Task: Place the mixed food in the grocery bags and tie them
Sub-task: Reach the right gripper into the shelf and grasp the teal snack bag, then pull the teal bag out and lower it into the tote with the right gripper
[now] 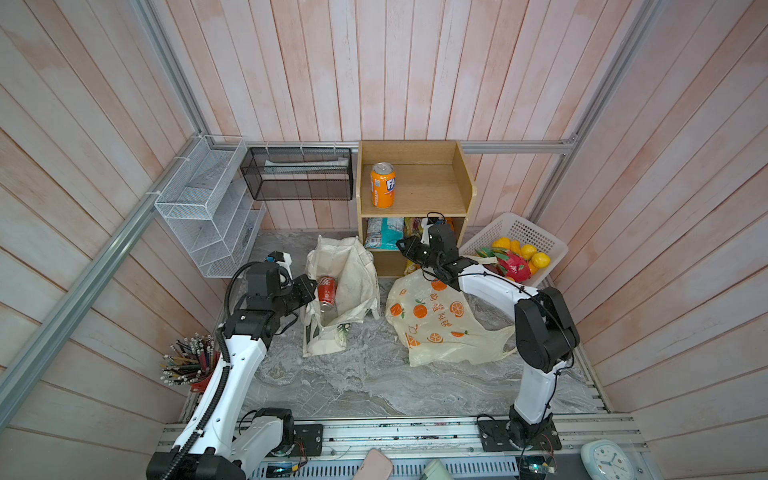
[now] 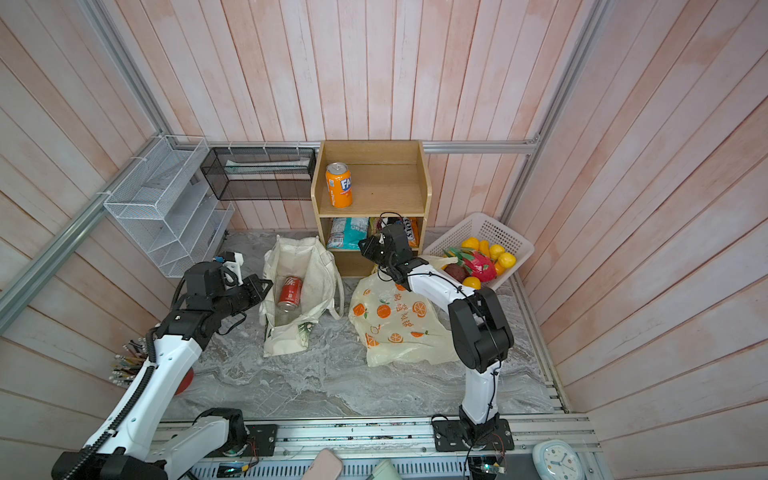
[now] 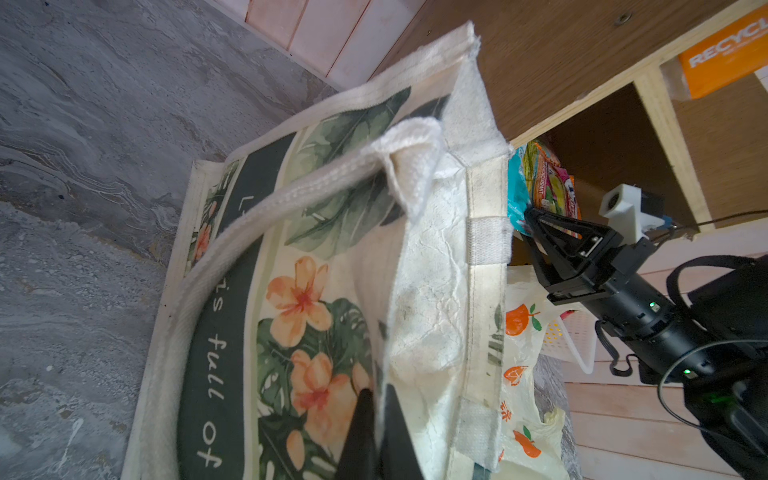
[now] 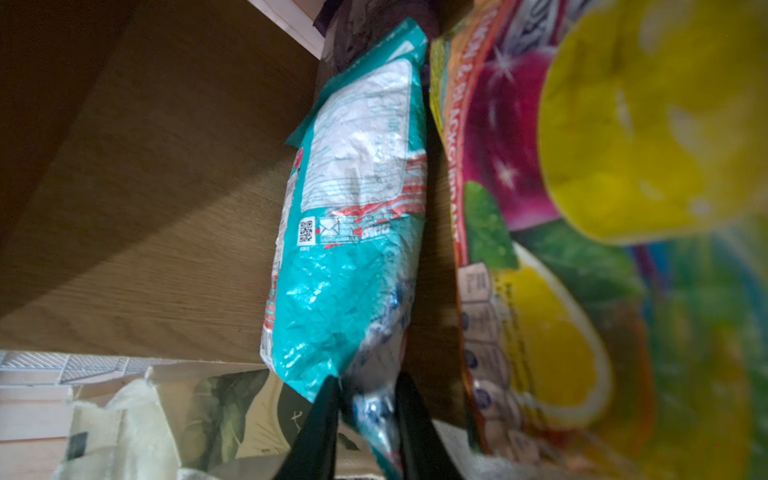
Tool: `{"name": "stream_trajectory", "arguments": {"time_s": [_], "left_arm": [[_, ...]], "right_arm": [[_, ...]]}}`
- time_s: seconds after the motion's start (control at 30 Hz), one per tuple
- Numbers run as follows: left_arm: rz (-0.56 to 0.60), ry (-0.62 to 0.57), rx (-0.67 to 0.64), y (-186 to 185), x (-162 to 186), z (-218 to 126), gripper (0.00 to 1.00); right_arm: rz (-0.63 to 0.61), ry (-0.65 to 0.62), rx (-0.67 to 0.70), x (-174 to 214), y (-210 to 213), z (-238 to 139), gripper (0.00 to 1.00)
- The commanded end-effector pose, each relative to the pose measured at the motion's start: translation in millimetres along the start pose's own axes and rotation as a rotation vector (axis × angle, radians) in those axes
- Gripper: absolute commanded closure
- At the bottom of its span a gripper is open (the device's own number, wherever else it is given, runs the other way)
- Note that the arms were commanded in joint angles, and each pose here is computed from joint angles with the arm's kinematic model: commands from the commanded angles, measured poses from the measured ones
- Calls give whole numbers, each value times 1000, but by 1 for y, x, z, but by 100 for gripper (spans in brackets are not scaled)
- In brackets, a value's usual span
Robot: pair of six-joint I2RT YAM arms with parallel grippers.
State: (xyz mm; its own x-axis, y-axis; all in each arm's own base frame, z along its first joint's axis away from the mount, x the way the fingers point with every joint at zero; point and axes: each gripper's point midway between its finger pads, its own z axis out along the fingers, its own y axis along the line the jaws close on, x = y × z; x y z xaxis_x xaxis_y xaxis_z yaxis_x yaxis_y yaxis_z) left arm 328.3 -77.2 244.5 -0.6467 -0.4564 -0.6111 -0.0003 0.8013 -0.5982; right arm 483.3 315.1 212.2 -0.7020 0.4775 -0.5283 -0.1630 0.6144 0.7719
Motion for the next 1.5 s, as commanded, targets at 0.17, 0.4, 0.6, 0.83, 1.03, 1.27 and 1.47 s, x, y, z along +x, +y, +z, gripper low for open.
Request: {"name": "stream_trajectory", "arguments": {"time_s": [0.17, 0.4, 0.6, 0.83, 1.03, 1.27, 1.47], "left_arm": [[0, -16, 10, 0, -2, -1, 100], [1, -15, -5, 2, -2, 0, 100], [-1, -7, -9, 3, -2, 2, 100], [3, -6, -15, 4, -2, 1, 100], [5, 1, -18, 4, -1, 1, 100], [7, -2, -18, 4, -2, 1, 100], [7, 0, -12, 2, -3, 1, 100]], "right_arm": [[-19, 18, -78, -1, 22, -17, 100], [-67, 7, -196, -3, 69, -54, 100], [-144, -25, -258, -1, 110, -95, 100], [-191, -52, -314, 8, 143, -137, 100], [-233, -56, -385, 14, 179, -166, 100], [-274, 24, -479, 37, 217, -163, 100], [-304, 96, -523, 61, 235, -144, 100]]}}
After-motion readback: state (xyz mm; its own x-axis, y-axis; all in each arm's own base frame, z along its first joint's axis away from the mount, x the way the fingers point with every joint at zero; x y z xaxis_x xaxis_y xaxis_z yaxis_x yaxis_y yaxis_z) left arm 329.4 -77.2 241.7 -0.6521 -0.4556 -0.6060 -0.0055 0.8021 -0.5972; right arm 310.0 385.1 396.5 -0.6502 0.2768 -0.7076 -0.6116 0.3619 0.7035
